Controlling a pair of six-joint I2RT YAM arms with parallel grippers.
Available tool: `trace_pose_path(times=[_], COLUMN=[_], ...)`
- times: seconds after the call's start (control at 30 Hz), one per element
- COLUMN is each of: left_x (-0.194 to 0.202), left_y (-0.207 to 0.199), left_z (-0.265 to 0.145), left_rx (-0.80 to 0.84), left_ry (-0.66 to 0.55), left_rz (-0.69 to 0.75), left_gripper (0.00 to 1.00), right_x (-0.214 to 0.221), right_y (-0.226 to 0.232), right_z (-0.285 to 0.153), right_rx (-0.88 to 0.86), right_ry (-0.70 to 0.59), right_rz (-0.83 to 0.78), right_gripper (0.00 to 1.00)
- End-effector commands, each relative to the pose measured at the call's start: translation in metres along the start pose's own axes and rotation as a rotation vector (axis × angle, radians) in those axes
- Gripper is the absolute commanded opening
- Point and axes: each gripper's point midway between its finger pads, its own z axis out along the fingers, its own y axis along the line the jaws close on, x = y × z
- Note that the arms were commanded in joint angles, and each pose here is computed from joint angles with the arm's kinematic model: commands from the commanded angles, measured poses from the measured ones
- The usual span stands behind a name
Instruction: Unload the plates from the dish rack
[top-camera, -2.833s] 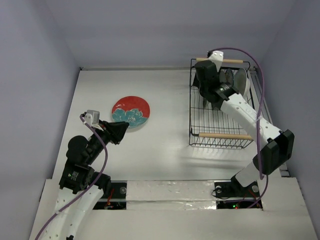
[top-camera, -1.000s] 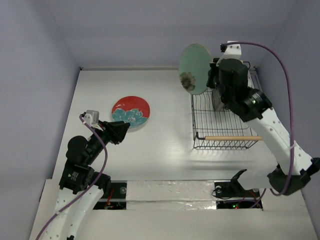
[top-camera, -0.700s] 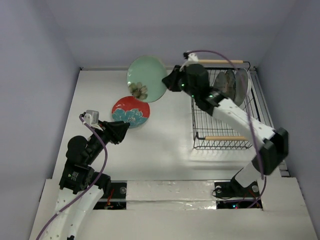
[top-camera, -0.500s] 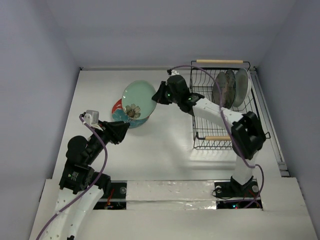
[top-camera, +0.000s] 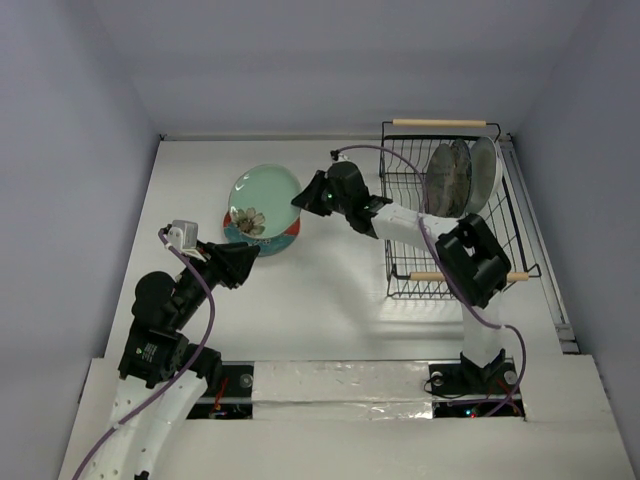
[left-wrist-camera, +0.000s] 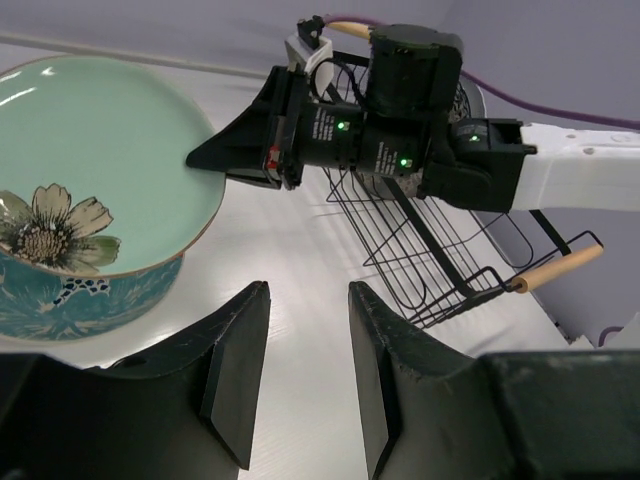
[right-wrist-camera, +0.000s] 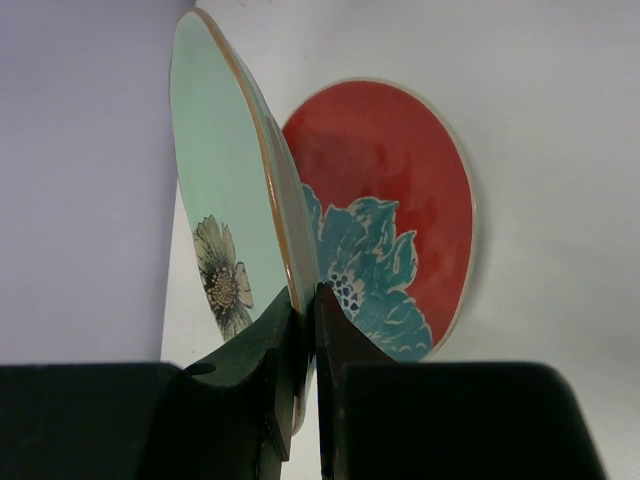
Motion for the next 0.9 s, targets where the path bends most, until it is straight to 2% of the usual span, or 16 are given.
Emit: trace_pose_path(times=[0.0, 0.33, 0.47, 0.67, 0.83, 0.87], left_x=[-0.015, -0.014, -0.014, -0.015, -0.015, -0.016], left_y=[-0.007, -0.008, -0.008, -0.009, -0.009, -0.009], left_z=[-0.001, 0.000, 0.000, -0.001, -0.001, -0.002], left_rx=[0.028, 0.033, 0.033, 0.036, 0.036, 0.037], left_ry=[-0.051, -0.046, -0.046, -0.052, -0.052, -0.054], left_rz=[0.020, 0.018, 0.020, 0.021, 0.020, 0.020], left_gripper=[0.35, 0.35, 0.35, 0.35, 0.35, 0.35], right_x=[-0.016, 0.010, 0.020, 0.037, 0.043, 0.039], right_y=[0.052, 0.039, 0.026, 0.015, -0.003, -0.005], right_z=[0.001, 0.019, 0.023, 0.026, 0.021, 0.019], right_rx=[-0.188, -0.161, -0.132, -0.071, 0.033, 0.054], right_ry=[-0.072, -0.010, 0.015, 0.056, 0.070, 0.056], right_rz=[0.034, 0.064, 0.070, 0.032, -0.038, -0.047], right_gripper=[0.00, 0.02, 0.12, 0.35, 0.44, 0.49])
